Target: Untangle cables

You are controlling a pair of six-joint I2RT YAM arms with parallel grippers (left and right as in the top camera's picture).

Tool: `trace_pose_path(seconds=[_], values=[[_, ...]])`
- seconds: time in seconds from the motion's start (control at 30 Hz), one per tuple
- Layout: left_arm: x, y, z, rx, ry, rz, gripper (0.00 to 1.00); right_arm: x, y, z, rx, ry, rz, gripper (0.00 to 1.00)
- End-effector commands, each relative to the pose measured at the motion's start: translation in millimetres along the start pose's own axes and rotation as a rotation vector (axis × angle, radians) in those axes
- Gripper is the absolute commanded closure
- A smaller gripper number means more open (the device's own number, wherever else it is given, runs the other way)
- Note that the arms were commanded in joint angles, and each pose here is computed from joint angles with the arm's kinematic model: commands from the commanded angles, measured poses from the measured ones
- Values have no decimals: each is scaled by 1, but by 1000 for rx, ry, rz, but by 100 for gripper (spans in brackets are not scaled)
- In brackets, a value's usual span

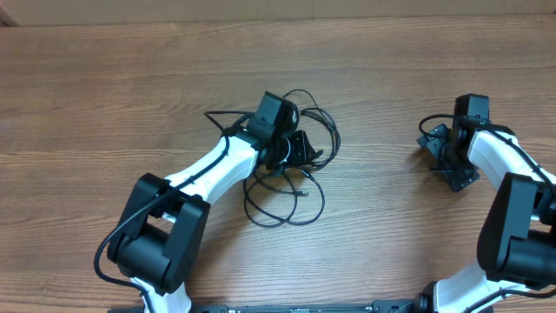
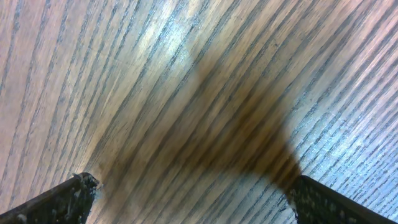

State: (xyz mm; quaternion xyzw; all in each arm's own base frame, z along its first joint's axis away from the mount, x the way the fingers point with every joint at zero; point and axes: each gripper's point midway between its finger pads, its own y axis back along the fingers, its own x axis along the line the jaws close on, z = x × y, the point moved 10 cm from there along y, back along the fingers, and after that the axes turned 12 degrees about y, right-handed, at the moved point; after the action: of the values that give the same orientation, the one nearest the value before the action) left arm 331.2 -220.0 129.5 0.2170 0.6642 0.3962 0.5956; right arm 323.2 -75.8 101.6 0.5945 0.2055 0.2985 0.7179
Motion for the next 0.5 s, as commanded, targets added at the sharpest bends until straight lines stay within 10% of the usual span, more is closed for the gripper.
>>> trace_pose_path(seconds=[0.0,0.13,0.47], values=[[0,-7,2,17,6,-6,72,-4,-9,-8,42,-3,3,0],[-3,-8,2,35,-95,-44,91,-4,-9,-8,42,-3,3,0],[-46,64,24,92,-340,-423,96,-4,-9,-8,42,-3,3,0]])
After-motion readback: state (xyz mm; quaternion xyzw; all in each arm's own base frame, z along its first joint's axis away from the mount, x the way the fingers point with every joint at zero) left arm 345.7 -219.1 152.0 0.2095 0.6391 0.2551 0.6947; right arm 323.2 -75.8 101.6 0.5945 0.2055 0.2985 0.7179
